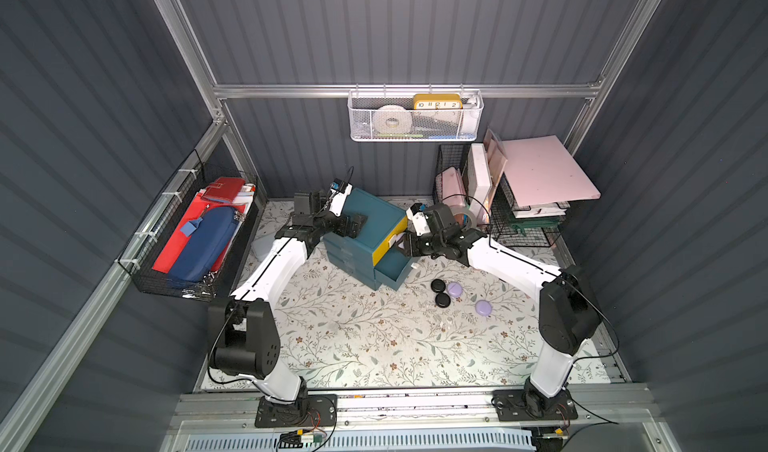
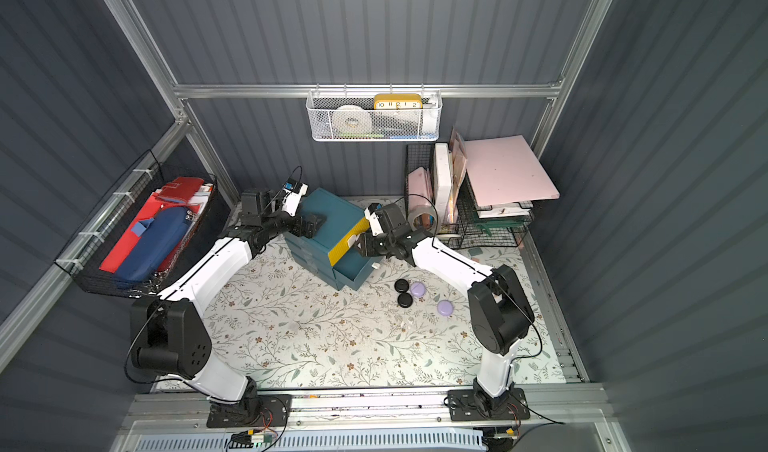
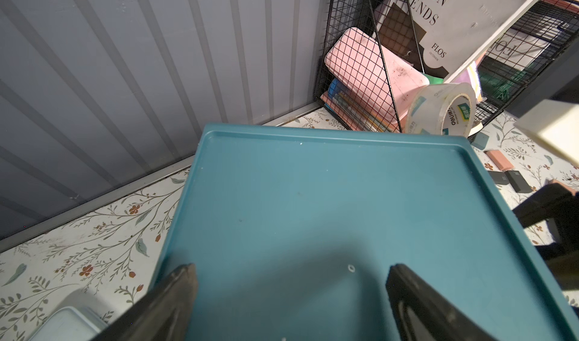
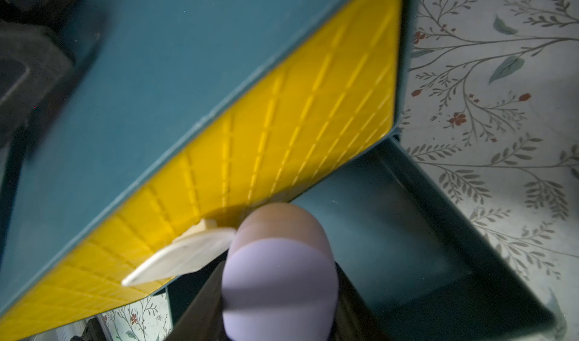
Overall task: Put the bluetooth earphones in the drawer according to color
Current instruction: Place the bluetooth earphone in the drawer.
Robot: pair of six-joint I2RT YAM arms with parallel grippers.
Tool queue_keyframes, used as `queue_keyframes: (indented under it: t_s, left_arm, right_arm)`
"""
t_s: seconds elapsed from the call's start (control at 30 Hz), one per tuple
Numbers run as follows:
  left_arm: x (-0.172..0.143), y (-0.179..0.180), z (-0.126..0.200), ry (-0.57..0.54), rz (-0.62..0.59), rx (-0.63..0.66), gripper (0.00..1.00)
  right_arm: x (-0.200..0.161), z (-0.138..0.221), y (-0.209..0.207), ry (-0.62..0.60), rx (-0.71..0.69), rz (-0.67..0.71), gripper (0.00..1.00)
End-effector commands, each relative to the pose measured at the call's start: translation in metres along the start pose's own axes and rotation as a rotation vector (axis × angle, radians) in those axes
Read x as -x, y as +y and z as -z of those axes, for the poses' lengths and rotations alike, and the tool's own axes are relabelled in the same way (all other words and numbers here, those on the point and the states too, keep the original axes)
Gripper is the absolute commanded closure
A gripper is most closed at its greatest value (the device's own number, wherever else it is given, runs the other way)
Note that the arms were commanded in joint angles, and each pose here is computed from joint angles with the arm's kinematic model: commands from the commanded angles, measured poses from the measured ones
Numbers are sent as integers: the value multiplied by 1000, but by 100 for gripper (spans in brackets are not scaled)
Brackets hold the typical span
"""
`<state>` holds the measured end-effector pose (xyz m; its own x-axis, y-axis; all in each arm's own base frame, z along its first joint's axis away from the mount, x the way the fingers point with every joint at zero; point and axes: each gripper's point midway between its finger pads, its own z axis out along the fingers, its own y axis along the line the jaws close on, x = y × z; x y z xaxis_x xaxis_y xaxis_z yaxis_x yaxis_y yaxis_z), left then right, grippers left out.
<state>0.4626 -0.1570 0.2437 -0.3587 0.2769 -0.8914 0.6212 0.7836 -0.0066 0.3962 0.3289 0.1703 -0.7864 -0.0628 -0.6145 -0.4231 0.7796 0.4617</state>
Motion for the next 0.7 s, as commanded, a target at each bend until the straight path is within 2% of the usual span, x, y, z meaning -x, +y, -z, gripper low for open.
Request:
queue_keyframes:
  t_s: [0.0,0.43,0.67]
  left_arm:
    - [-81,-11,-12,260,159,-37,1]
    - [-79,-11,-11,256,157,-35,1]
    - [-80,-11,-11,258,156,-34,1]
  right_arm:
    - [7,-4,14,-18,38,15,53]
    - [4,-2,11,-13,19,19,25]
    - [12,5,5,-50,-28,27,22]
